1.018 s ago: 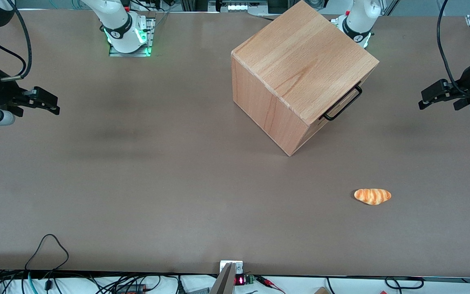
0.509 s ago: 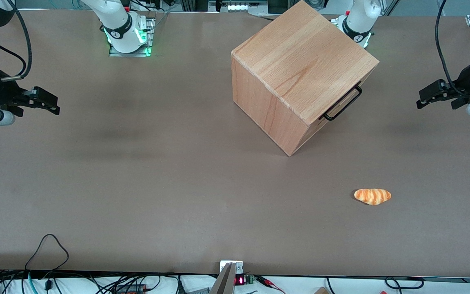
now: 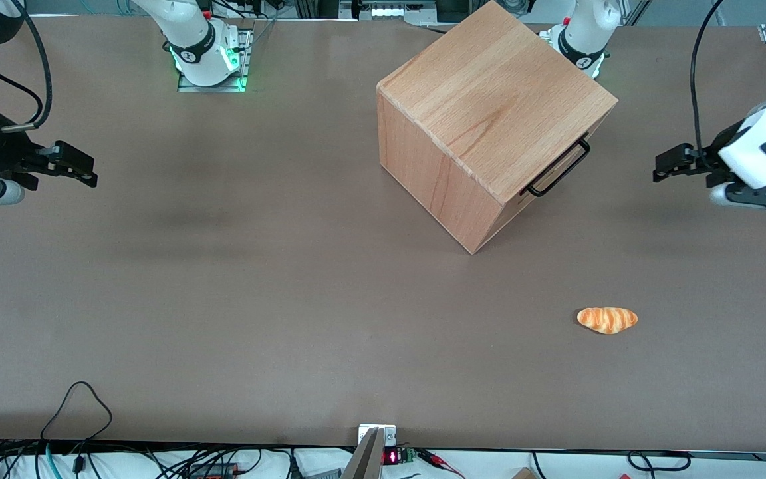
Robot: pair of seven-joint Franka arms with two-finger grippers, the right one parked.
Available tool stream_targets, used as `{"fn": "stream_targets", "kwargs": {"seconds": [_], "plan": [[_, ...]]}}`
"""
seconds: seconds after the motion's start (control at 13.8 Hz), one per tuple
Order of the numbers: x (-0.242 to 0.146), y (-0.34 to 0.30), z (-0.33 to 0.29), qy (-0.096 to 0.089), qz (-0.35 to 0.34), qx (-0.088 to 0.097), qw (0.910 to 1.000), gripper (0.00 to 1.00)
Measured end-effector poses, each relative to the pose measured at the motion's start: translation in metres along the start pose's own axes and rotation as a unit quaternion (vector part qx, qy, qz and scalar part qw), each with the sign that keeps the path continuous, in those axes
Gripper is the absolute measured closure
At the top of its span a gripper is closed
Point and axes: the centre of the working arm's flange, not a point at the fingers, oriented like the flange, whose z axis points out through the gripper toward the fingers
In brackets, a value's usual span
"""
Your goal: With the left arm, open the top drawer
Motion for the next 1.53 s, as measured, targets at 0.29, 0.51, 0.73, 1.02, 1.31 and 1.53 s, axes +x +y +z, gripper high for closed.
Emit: {"fn": "stream_targets", "kwargs": {"seconds": [0.29, 0.51, 0.73, 1.02, 1.31, 1.53], "plan": [[0.003, 0.018, 0.021, -0.017, 0.078, -0.008, 0.9968, 0.00], [0.004, 0.031, 0.047, -0.032, 0.094, -0.053, 0.9937, 0.00], [0.004, 0.046, 0.068, -0.046, 0.104, -0.076, 0.9906, 0.00], [0.003, 0.061, 0.095, -0.052, 0.152, -0.091, 0.9829, 0.00], [0.001, 0.066, 0.118, -0.051, 0.195, -0.093, 0.9750, 0.00], [0.000, 0.070, 0.128, -0.051, 0.213, -0.100, 0.9707, 0.00]]}}
